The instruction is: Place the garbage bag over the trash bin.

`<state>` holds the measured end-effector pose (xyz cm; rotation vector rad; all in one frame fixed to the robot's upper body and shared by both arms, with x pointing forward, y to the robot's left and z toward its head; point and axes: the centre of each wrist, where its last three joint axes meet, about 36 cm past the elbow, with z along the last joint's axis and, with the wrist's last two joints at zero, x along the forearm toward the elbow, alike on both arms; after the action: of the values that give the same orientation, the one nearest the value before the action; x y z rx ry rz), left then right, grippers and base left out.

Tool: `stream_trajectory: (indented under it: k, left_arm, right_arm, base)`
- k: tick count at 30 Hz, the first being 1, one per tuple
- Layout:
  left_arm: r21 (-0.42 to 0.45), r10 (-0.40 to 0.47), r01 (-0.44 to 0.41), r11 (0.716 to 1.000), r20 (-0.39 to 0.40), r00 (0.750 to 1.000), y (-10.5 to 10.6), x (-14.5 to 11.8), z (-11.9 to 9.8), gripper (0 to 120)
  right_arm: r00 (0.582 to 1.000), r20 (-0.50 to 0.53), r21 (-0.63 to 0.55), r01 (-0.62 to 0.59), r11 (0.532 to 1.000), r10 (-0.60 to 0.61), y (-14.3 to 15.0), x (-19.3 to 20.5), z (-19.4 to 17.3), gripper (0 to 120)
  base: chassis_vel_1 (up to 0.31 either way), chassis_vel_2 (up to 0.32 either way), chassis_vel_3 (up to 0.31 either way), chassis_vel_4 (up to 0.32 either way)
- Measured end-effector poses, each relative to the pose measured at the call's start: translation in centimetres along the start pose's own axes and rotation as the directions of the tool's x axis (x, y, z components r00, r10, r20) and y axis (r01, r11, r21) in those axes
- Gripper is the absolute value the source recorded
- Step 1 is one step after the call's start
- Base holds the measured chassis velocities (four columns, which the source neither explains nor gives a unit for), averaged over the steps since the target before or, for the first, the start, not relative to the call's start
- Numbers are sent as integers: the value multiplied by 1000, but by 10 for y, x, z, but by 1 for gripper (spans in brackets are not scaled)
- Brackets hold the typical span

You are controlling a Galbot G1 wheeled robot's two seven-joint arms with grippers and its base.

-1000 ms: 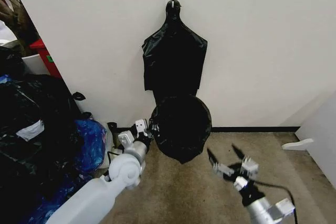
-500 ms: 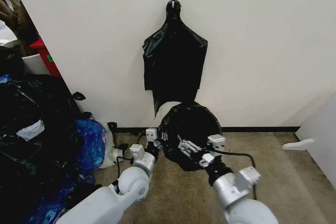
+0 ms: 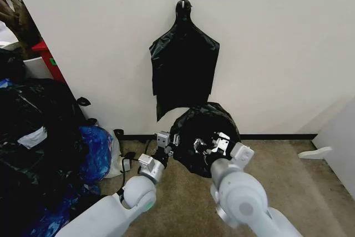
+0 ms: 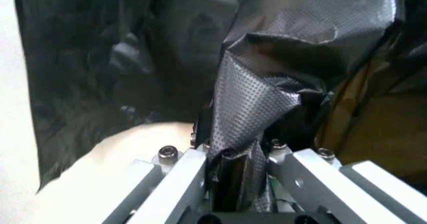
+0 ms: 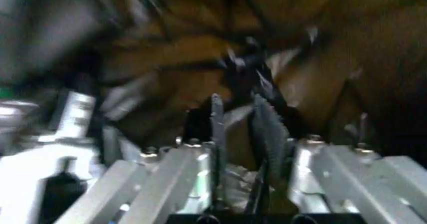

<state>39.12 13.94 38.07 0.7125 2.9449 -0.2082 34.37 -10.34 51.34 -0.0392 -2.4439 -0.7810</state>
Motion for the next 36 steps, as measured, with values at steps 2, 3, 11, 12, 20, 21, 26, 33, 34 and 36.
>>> stream_trajectory:
  k: [2,3,11,12,20,21,26,33,34,36]
  left_arm:
    - [-1,2,-2,1000,3,1000,-1,0,0,2]
    - [-2,6,-6,1000,6,1000,-2,-1,-1,2]
    - [8,18,-18,1000,25,1000,-5,-4,-9,2]
    - [11,17,-18,1000,25,1000,-6,-5,-9,2]
    - [19,18,-19,1000,18,1000,-8,-4,-8,2]
    - [19,18,-19,1000,18,1000,-8,-4,-8,2]
    - [27,25,-25,999,15,1000,-10,0,-9,2]
    - [29,26,-27,999,21,999,-10,7,-13,2]
    - [29,26,-27,999,21,999,-10,7,-13,2]
    - [30,28,-28,999,22,999,-12,9,-13,2]
  right_arm:
    - [1000,-1,0,-4,1000,4,0,-2,1,13]
    - [1000,-1,0,-15,1000,15,0,-7,5,7]
    - [997,13,16,-75,997,75,-3,-24,18,0]
    - [997,14,14,-81,997,81,-2,-23,19,0]
    - [996,88,9,-3,1000,2,9,-9,-3,0]
    - [996,88,9,-3,1000,2,9,-9,-3,0]
    - [989,147,11,-29,1000,27,3,-44,-16,0]
    - [980,184,-6,-73,997,73,-3,-79,-29,0]
    - [979,188,-6,-75,997,74,-3,-81,-29,0]
    - [977,196,-3,-80,997,79,-4,-87,-29,0]
  base:
    - [0,0,0,0]
    - [0,0,0,0]
    - [0,0,0,0]
    - [0,0,0,0]
    - [0,0,0,0]
    - [0,0,0,0]
    - [0,0,0,0]
    - [0,0,0,0]
    - [0,0,0,0]
    - [0,0,0,0]
